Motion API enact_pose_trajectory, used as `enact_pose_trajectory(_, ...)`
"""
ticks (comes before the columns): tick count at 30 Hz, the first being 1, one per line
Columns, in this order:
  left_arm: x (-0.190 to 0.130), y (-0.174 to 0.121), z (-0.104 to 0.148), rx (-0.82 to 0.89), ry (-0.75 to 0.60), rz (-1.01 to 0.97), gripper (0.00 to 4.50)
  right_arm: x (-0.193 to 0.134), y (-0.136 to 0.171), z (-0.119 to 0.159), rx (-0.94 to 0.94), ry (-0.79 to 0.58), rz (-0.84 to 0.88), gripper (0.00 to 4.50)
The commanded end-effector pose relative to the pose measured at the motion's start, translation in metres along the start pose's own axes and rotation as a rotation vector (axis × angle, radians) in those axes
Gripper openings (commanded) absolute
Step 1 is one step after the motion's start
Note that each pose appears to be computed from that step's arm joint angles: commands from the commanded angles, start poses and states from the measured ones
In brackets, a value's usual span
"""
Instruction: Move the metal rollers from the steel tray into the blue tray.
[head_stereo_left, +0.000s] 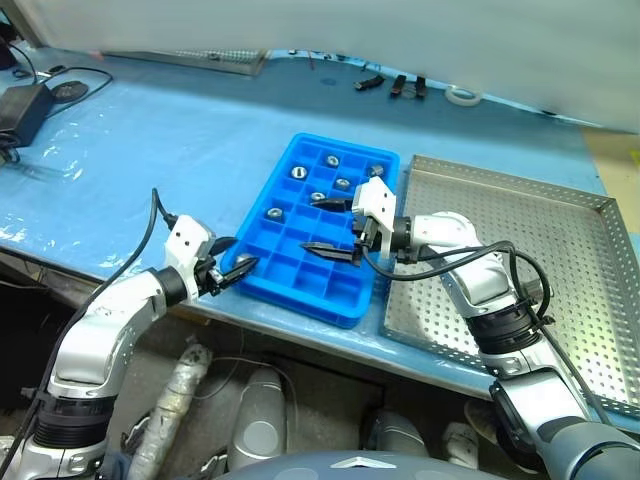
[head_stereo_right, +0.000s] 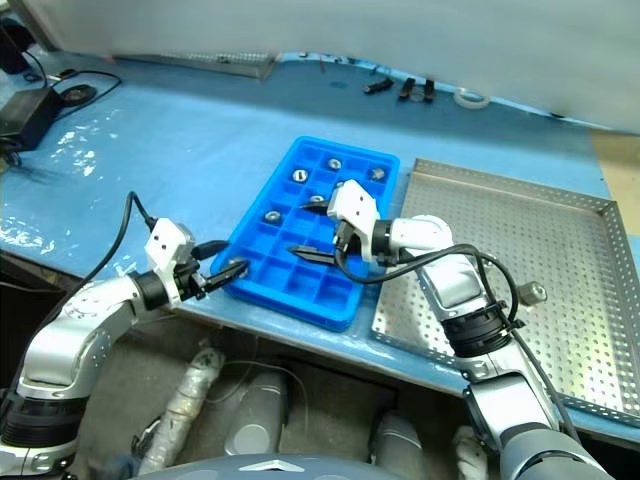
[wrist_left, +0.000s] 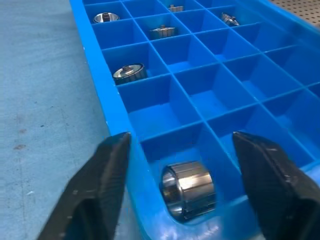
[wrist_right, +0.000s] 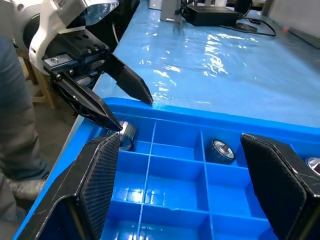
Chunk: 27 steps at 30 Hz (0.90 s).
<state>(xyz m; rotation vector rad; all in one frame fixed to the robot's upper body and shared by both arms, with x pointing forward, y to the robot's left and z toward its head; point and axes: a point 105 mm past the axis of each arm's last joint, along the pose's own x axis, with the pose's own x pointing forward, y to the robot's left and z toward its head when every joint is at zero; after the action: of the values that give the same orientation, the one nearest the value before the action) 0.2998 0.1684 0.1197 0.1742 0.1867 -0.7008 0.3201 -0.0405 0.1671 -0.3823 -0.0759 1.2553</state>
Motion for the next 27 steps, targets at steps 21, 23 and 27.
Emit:
enact_pose_trajectory(21,0.084,-0.028,0.075,0.096,-0.156,-0.392,3.67,-0.069,-0.017,0.005,-0.034,0.040,-0.384,4.10)
enact_pose_trajectory(23,0.102,-0.044,0.082,0.111,-0.164,-0.492,3.67,-0.088,-0.013,0.000,-0.025,0.072,-0.476,4.10)
enact_pose_trajectory(27,0.124,-0.067,0.089,0.146,-0.164,-0.629,3.67,-0.109,-0.003,-0.002,-0.006,0.102,-0.600,4.10)
